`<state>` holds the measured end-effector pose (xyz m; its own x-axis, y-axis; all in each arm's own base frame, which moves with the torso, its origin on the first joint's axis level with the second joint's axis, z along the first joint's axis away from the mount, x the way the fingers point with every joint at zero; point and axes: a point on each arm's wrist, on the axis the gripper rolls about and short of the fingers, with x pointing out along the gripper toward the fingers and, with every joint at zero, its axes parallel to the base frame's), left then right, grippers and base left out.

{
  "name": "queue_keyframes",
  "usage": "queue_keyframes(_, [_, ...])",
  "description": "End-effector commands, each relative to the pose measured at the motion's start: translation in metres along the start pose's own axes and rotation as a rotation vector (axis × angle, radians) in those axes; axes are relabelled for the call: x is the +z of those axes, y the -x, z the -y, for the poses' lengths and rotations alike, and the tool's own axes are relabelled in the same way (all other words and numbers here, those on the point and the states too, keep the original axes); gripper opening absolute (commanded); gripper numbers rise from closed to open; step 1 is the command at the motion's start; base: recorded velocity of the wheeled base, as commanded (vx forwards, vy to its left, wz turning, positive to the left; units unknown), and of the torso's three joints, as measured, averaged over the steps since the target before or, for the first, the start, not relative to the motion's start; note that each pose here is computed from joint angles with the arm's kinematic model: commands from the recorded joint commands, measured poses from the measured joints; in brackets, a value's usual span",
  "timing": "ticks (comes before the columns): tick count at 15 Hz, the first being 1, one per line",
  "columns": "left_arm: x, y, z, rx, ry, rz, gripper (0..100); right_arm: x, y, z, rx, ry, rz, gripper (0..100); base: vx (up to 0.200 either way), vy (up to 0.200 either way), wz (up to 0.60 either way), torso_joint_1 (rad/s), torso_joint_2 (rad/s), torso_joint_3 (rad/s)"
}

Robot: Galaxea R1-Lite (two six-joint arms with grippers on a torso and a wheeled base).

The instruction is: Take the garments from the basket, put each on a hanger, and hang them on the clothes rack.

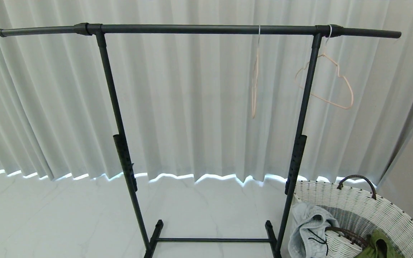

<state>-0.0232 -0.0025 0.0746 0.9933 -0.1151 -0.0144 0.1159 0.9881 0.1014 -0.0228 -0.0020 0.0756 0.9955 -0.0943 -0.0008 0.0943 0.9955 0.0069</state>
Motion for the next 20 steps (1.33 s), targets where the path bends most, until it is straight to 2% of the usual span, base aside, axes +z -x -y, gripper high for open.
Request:
queue_keyframes(1, [-0.0001,-0.0002,0.0,0.0,0.001,-0.002,100,0.0001,0.0,0.0,0.001,0.001,0.001,100,0.0,-0.2,0.0,0.002,0.0,0.002])
queue_keyframes(5, [0.0,-0.0002,0.0,0.0,0.001,-0.001,100,-0.0001,0.0,0.0,0.001,0.012,-0.001,100,0.0,-0.2,0.0,0.001,0.0,-0.001])
queue_keyframes(9, [-0.0001,-0.0002,0.0,0.0,0.004,-0.002,100,-0.0001,0.0,-0.0002,0.009,0.027,-0.001,100,0.0,0.0,0.0,0.0,0.0,0.0])
queue_keyframes(15, [0.0,-0.0002,0.0,0.0,0.001,-0.001,100,-0.0001,0.0,-0.0002,0.009,0.024,-0.001,100,0.2,0.0,0.0,-0.002,0.0,0.002])
queue_keyframes(20, [0.0,-0.0002,0.0,0.0,0.007,-0.001,100,0.0004,-0.0012,-0.0002,0.021,0.016,-0.014,100,0.0,0.0,0.0,0.0,0.0,0.0])
